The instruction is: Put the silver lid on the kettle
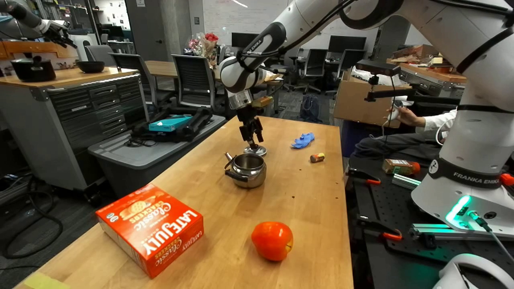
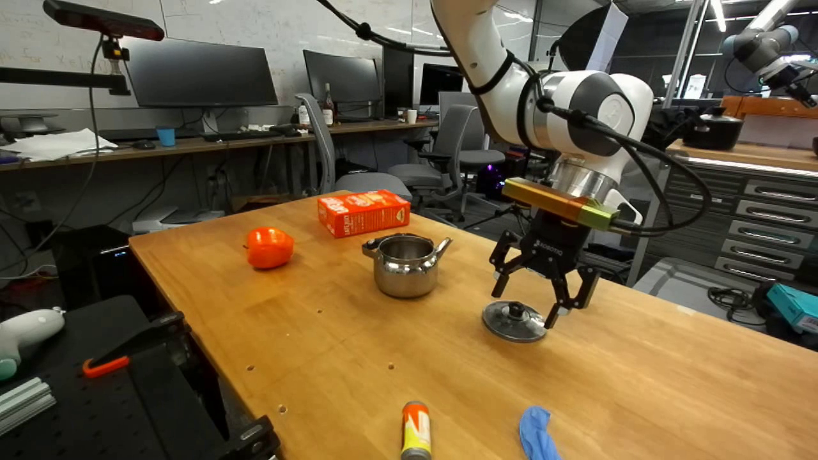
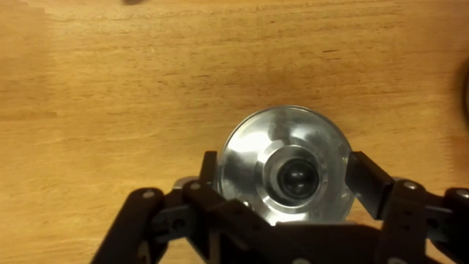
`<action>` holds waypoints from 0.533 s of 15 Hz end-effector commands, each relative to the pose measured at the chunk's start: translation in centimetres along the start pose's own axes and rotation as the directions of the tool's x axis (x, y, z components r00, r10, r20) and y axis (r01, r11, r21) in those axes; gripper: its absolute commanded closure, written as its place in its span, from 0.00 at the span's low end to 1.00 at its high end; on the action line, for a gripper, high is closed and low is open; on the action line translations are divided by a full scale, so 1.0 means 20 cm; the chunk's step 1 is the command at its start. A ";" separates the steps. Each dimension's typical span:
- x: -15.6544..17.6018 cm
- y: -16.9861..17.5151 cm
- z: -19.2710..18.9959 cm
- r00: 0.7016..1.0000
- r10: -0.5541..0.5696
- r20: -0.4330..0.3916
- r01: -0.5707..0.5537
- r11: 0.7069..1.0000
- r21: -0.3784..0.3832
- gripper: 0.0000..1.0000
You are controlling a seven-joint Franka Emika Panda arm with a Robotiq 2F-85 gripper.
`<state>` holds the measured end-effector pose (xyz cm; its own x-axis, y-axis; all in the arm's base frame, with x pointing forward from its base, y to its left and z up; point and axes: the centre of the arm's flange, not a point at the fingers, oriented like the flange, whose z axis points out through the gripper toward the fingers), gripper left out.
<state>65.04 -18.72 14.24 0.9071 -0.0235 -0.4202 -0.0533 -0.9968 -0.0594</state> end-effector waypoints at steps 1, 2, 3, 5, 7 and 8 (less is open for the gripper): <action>0.08 0.00 0.01 1.000 0.004 0.018 -0.004 1.000 0.018 0.40; 0.08 0.00 0.02 1.000 0.005 0.021 -0.005 1.000 0.017 0.48; 0.08 0.00 0.02 1.000 0.005 0.024 -0.005 1.000 0.017 0.58; 0.08 0.00 -0.01 1.000 0.002 0.026 -0.003 1.000 0.015 0.72; 0.07 0.00 -0.04 1.000 -0.006 0.028 0.005 1.000 0.018 0.83; 0.06 -0.01 -0.05 1.000 -0.009 0.026 0.008 1.000 0.019 0.82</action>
<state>65.57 -18.49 14.63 0.9006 -0.0176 -0.4343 -0.0511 -0.9965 -0.0655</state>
